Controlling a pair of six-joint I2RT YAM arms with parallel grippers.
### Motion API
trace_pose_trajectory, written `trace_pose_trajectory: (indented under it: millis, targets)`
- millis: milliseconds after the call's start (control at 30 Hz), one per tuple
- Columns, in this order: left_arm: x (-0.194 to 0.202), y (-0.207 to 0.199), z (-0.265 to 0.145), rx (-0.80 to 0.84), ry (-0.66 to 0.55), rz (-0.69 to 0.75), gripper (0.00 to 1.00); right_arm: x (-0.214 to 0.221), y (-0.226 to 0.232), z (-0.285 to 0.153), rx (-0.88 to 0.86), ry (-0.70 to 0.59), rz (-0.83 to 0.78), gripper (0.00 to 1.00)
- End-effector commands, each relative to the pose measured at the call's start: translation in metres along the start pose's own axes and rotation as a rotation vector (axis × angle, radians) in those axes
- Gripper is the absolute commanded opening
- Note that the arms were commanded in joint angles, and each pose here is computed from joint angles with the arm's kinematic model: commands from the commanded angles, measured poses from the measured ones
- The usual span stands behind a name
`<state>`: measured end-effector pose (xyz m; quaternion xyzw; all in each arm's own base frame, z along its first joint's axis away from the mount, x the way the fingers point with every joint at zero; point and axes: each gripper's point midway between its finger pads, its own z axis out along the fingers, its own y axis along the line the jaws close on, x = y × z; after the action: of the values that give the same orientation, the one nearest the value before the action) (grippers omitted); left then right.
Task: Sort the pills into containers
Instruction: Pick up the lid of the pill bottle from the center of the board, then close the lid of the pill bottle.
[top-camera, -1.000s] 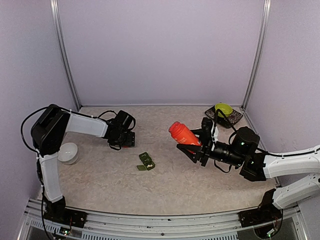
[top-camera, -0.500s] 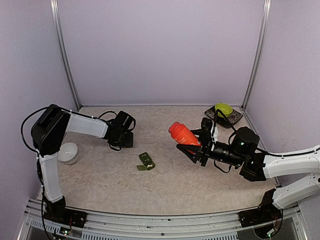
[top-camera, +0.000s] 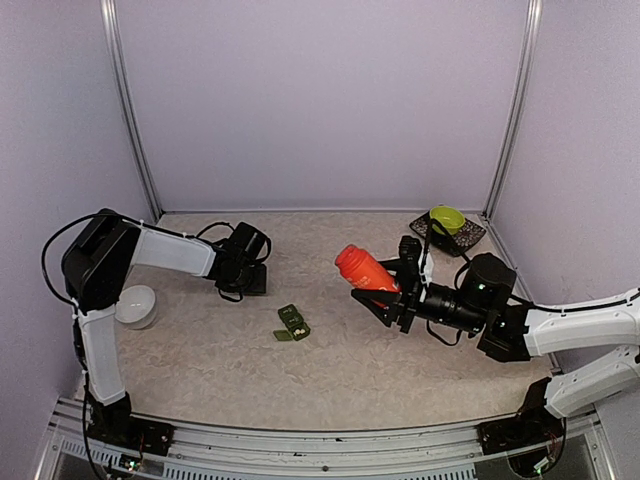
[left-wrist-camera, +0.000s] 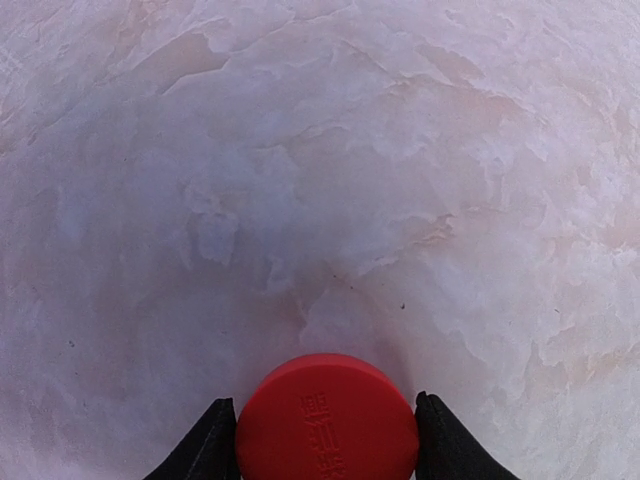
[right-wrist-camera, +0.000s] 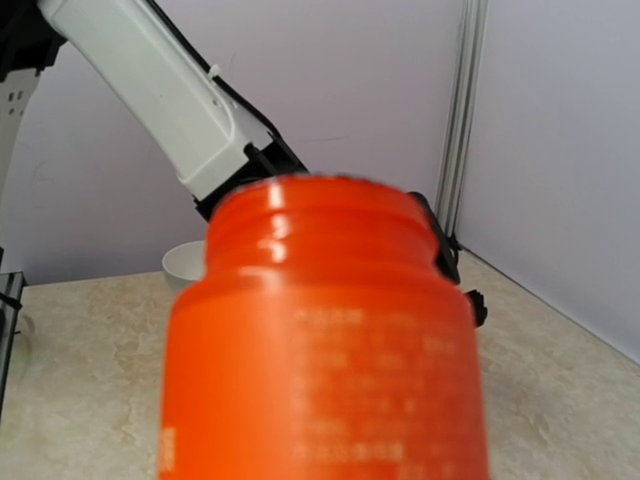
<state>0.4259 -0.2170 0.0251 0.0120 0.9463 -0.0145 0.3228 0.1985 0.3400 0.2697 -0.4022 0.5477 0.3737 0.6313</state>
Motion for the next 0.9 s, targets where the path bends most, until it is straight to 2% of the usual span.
trace_pose_trajectory:
  millis: [0,167,400,867]
  targets:
    - [-0.014,-0.016,-0.021,0.056,-0.029,0.013,0.50,-0.027,-0.008,0.002,0.021,-0.055,-0.014,0.00]
    - [-0.036,-0.034,-0.051,0.100,-0.089,0.022,0.50,-0.032,-0.005,0.007,-0.003,-0.037,-0.019,0.00]
    - [-0.069,-0.064,-0.114,0.227,-0.195,0.021,0.51,-0.041,-0.001,0.015,-0.044,-0.051,-0.014,0.00]
    - [-0.063,-0.095,-0.212,0.449,-0.340,0.076,0.53,-0.058,0.017,0.030,-0.186,-0.089,-0.001,0.00]
